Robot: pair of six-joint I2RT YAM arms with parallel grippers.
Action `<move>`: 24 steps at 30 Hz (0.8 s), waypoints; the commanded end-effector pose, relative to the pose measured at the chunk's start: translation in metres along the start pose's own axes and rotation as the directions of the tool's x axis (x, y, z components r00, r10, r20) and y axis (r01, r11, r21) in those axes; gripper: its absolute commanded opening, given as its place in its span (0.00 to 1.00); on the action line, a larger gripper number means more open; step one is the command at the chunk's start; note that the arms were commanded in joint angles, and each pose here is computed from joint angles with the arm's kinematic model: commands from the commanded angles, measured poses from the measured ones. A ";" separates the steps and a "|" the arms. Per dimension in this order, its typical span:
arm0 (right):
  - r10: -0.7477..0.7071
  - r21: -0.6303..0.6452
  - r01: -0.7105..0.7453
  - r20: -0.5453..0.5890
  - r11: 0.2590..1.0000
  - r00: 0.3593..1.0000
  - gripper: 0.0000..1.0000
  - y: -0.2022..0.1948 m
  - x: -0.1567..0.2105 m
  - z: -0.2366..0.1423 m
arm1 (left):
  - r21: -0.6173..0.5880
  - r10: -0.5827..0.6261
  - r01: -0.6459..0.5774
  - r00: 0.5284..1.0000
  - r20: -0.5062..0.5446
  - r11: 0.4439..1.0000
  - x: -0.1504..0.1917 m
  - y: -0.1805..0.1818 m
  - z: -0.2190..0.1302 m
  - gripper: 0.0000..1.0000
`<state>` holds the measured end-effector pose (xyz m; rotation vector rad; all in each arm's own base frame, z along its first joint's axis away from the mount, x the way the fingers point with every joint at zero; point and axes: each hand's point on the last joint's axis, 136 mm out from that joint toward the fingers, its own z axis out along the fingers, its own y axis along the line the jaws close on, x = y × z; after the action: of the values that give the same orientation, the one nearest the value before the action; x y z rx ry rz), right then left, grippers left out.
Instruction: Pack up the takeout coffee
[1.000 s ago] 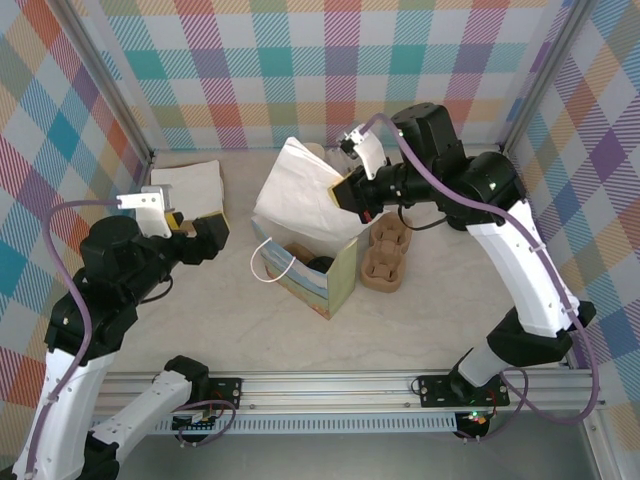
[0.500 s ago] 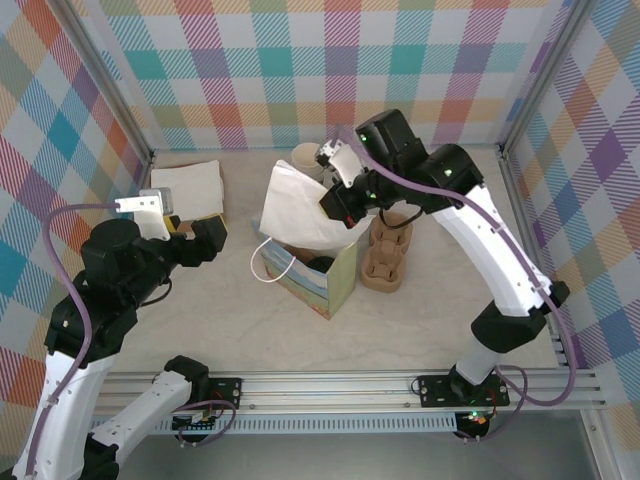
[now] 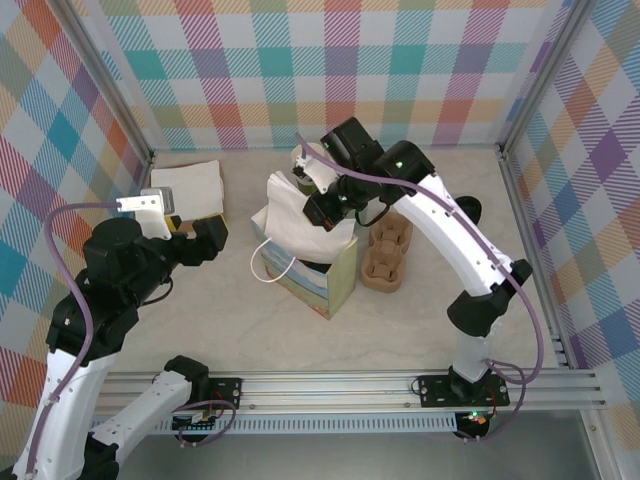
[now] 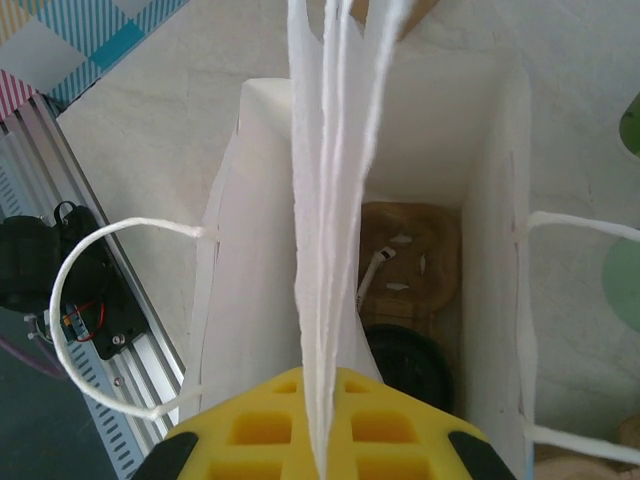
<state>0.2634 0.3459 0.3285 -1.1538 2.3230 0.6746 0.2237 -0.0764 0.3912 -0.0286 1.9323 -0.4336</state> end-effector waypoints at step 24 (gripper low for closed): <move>0.016 -0.067 -0.037 -0.286 0.997 0.958 0.00 0.005 0.049 0.105 | -0.004 -0.003 0.003 1.000 -0.014 1.000 0.010 0.002 0.006 0.95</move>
<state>0.2561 0.3800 0.2328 -1.3002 2.5483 0.6299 0.2267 -0.0776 0.3761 -0.0307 1.9688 -0.4248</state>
